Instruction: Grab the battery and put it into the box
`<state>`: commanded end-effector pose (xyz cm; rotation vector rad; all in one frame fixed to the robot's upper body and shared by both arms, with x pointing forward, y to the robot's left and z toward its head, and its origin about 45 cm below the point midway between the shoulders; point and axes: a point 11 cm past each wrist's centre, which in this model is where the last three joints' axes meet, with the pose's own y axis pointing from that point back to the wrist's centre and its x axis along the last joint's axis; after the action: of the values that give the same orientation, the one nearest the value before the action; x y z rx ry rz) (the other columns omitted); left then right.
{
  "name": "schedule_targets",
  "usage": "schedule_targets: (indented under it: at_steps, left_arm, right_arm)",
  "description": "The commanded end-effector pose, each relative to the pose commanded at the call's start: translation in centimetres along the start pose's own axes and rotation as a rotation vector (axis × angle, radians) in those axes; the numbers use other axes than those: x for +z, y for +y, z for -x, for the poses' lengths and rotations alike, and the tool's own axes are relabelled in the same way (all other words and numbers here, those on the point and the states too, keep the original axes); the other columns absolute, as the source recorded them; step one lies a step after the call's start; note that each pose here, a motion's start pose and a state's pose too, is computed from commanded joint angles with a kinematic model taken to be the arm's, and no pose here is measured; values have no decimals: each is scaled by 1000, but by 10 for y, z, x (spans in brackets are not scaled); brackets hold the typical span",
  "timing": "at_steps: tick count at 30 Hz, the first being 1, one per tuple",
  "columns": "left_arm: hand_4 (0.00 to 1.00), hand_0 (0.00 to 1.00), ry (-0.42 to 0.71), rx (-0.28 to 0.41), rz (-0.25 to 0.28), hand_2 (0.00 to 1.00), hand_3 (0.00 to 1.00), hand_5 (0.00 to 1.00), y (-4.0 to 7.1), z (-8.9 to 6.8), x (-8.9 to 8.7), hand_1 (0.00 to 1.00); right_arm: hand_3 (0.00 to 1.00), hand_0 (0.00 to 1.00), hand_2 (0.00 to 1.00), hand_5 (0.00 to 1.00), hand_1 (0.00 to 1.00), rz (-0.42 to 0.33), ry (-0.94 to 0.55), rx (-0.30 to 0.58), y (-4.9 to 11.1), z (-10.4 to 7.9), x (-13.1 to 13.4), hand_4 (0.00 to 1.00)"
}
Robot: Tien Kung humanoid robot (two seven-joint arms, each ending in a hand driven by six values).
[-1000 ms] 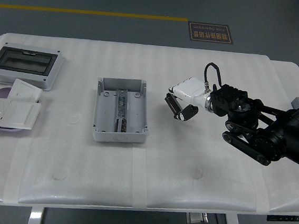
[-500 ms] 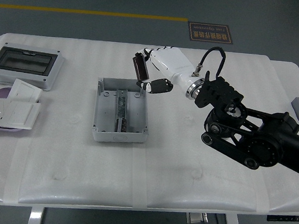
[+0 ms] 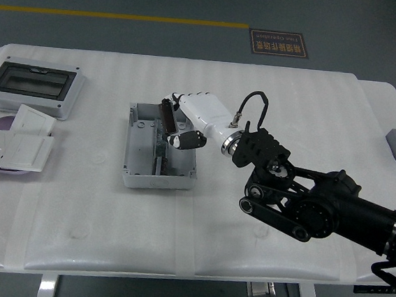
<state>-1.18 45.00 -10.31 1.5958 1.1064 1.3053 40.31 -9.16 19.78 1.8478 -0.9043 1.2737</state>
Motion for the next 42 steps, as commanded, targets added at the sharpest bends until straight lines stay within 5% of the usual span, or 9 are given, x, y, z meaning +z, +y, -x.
schedule_targets:
  at_steps: [5,6,17,28,36,42]
  left_arm:
    - [421,634,-3,-3,-16,620,574,431,0,0,-4,645]
    - [420,634,-4,-3,-17,620,570,430,0,0,-5,645]
    - [419,633,-6,-5,-22,620,570,434,-1,0,-6,645]
    - [398,634,-4,-6,-36,620,571,427,-1,-2,-10,646]
    - [398,635,-10,-11,-51,619,571,425,-2,-1,-18,647]
    - [397,636,-11,-23,-62,619,571,423,-3,4,-21,648]
  right_arm:
    - [946,753,758,462,749,28,-5,-26,1,9,10,658]
    - [998,812,808,557,792,30,-6,-28,2,10,11,762]
    - [998,849,836,640,812,40,-52,-34,6,12,18,851]
    - [998,852,840,678,821,116,-300,246,54,-56,80,891]
    - [998,829,807,663,792,78,-621,504,98,-97,104,891]
    - [998,843,815,655,795,134,-532,637,133,-115,123,885]
